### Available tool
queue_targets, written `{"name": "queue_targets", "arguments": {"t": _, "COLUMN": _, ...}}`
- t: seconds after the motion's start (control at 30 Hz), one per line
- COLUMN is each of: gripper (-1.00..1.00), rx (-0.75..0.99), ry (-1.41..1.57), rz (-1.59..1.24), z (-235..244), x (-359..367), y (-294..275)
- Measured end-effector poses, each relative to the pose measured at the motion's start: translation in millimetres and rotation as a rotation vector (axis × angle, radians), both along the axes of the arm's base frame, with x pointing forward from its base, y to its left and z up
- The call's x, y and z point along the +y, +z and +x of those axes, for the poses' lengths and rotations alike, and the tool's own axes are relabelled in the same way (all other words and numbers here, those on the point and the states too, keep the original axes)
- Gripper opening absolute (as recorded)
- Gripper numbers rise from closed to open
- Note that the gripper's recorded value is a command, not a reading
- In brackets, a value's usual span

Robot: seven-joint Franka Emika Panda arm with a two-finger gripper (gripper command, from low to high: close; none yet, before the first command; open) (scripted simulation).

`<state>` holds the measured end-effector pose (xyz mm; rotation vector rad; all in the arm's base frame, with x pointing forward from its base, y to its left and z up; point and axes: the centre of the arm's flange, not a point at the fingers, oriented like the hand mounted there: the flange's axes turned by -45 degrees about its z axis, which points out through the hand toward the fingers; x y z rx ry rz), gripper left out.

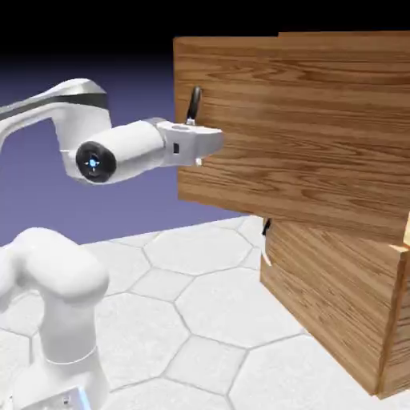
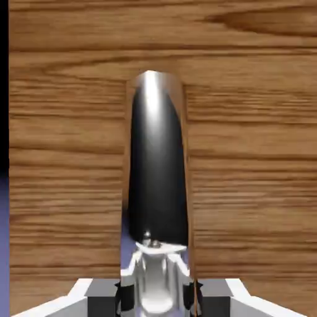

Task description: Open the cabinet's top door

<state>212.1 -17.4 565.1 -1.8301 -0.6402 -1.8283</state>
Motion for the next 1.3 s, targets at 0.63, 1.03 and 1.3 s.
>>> {"name": "queue_targets", "arguments": {"t": 0.63, "gripper": -1.00, "rx": -0.003, "ry": 0.339, "rz": -0.002, "z": -60.8, "x": -143.0, "y": 0.6}}
{"name": "queue_targets", "arguments": {"t": 1.03, "gripper": -1.00, "rx": -0.003, "ry": 0.550, "rz": -0.002, "z": -72.9, "x": -238.7, "y": 0.4}}
{"name": "queue_targets", "arguments": {"t": 1.3, "gripper": -1.00, "rx": -0.003, "ry": 0.715, "rz": -0.002, "z": -68.2, "x": -314.3, "y": 0.4}}
